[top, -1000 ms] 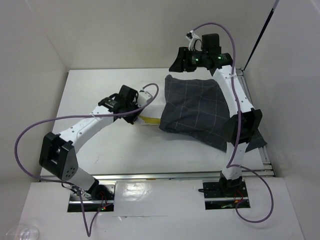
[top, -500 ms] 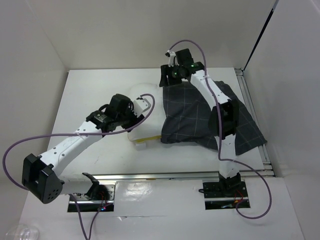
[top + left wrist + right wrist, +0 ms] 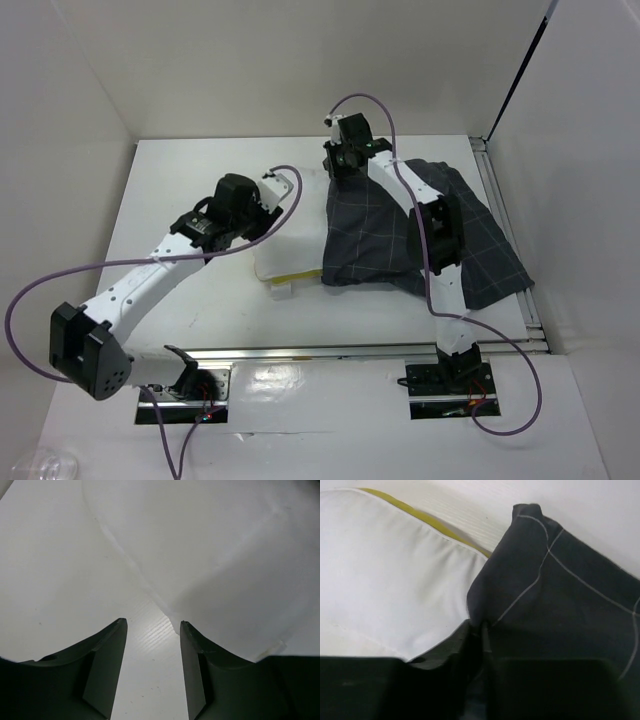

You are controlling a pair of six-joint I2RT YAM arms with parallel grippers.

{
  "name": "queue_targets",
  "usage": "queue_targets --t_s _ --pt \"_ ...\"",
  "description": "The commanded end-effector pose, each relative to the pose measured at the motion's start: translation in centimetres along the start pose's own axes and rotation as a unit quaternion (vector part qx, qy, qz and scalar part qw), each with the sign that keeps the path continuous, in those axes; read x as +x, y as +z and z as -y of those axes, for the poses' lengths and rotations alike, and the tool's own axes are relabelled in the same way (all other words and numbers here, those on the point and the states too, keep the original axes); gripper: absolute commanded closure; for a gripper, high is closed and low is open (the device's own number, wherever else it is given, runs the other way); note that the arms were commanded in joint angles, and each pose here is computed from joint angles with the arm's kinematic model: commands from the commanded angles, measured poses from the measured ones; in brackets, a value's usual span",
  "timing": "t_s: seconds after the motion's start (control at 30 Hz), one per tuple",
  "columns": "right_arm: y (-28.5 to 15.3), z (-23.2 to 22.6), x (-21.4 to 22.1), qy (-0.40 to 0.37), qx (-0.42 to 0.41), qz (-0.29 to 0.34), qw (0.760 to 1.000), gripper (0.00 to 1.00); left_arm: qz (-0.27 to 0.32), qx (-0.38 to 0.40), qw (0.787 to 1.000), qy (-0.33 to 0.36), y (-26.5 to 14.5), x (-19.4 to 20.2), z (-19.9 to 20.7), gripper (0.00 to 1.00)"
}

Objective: Put the pillow into the pillowcase

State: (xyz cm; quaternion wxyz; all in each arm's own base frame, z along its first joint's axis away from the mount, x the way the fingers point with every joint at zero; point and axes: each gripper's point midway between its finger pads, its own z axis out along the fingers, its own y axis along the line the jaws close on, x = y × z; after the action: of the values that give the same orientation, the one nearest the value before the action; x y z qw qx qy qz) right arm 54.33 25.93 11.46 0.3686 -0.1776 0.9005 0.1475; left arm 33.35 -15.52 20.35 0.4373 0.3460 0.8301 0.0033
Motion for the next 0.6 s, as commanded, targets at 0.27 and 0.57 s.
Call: queue_targets --t_s 0.27,0.57 --pt "-3.6 -7.4 -1.4 -0.059 -0.117 0.023 0.991 1.00 -0.048 0.073 0.950 -0.301 8.3 -0.5 -9.6 0.30" --pt "-5.8 -9.2 -0.5 -0.057 -0.133 0.011 0.989 1.00 -0.048 0.210 0.900 -0.379 11.0 -1.6 -9.8 0.30"
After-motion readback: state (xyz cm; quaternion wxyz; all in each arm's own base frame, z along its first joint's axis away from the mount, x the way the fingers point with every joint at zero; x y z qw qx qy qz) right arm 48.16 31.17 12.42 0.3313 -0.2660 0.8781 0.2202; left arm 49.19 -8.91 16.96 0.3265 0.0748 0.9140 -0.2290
